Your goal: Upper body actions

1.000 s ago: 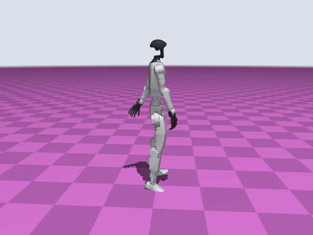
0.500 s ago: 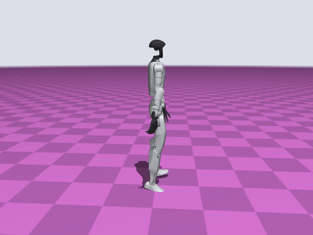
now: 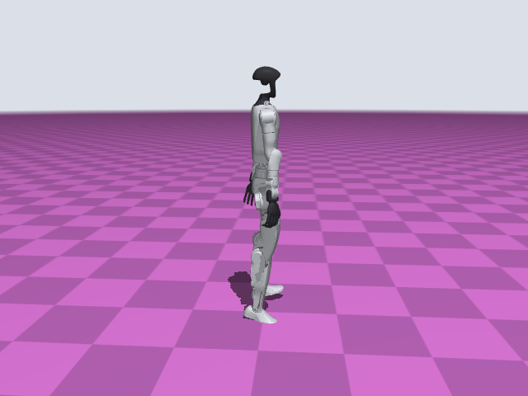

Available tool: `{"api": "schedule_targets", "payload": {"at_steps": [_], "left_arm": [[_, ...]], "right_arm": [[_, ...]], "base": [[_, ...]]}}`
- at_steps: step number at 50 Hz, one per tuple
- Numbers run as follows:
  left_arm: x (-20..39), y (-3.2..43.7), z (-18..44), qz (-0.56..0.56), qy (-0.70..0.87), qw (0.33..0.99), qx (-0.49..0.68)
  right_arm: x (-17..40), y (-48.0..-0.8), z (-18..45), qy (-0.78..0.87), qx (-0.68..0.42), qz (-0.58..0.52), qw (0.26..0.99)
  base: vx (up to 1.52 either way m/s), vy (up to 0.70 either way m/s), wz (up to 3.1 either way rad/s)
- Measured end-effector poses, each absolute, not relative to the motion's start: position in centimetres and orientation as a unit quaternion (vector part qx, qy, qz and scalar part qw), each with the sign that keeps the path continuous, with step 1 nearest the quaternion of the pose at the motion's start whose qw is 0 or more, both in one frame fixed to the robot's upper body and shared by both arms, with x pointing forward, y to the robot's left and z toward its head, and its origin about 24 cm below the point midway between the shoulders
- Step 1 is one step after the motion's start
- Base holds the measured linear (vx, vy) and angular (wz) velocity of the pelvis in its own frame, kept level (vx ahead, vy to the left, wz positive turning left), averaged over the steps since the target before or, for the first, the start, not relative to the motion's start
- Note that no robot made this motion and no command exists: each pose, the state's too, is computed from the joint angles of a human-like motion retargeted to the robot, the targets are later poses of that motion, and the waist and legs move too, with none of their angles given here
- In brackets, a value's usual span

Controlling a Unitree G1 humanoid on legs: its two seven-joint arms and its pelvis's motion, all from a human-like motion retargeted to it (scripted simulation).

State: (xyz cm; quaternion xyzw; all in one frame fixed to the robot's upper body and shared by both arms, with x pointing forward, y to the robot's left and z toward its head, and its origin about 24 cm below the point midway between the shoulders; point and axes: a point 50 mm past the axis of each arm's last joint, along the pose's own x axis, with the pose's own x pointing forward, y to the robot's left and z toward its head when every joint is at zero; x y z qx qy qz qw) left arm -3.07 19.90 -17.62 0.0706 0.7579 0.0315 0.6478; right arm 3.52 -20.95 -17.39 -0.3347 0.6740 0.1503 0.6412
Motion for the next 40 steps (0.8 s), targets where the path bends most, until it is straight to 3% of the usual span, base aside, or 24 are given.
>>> {"api": "schedule_targets", "payload": {"at_steps": [5,10,14,17,22,26,30,35,40], "left_arm": [[-19.1,17.6,-13.0,0.143,0.886,0.438,-0.056],[-25.1,16.4,-9.3,0.171,0.911,0.36,-0.104],[-24.6,16.9,-9.5,0.186,0.911,0.353,-0.103],[-21.6,17.7,-11.4,0.181,0.896,0.394,-0.095],[-8.1,19.3,-16.7,0.1,0.819,0.563,-0.039],[4.9,18.4,-17.7,0.0,0.708,0.706,-0.012],[16.9,16.6,-15.0,-0.053,0.555,0.829,0.03],[26.4,15.1,-9.3,-0.088,0.37,0.919,0.102],[28.5,15.3,-7.2,-0.067,0.291,0.938,0.178]], "right_arm": [[19.1,-11.3,-13.8,0.409,-0.345,0.298,0.791],[25.9,-5.2,-7.1,0.188,-0.316,0.376,0.851],[25.9,-4.1,-5.9,0.111,-0.307,0.404,0.854],[23.7,-5.3,-8.3,0.159,-0.318,0.405,0.842],[13.3,-12.6,-16.0,0.421,-0.344,0.338,0.768],[2.3,-19.3,-17.8,0.643,-0.332,0.212,0.657],[-7.7,-24.1,-15.9,0.799,-0.269,0.064,0.535],[-14.8,-26.5,-13.0,0.854,-0.197,-0.074,0.475],[-17.8,-28.0,-11.0,0.851,-0.225,-0.182,0.437]], "base": [[-0.03,0.0,-0.45],[-0.01,-0.01,0.09],[0.01,-0.02,0.25],[0.01,0.0,0.07],[0.0,0.0,0.0],[-0.04,-0.03,0.27],[-0.05,-0.01,-0.01],[-0.04,0.0,-0.08],[0.0,0.0,0.0]]}}
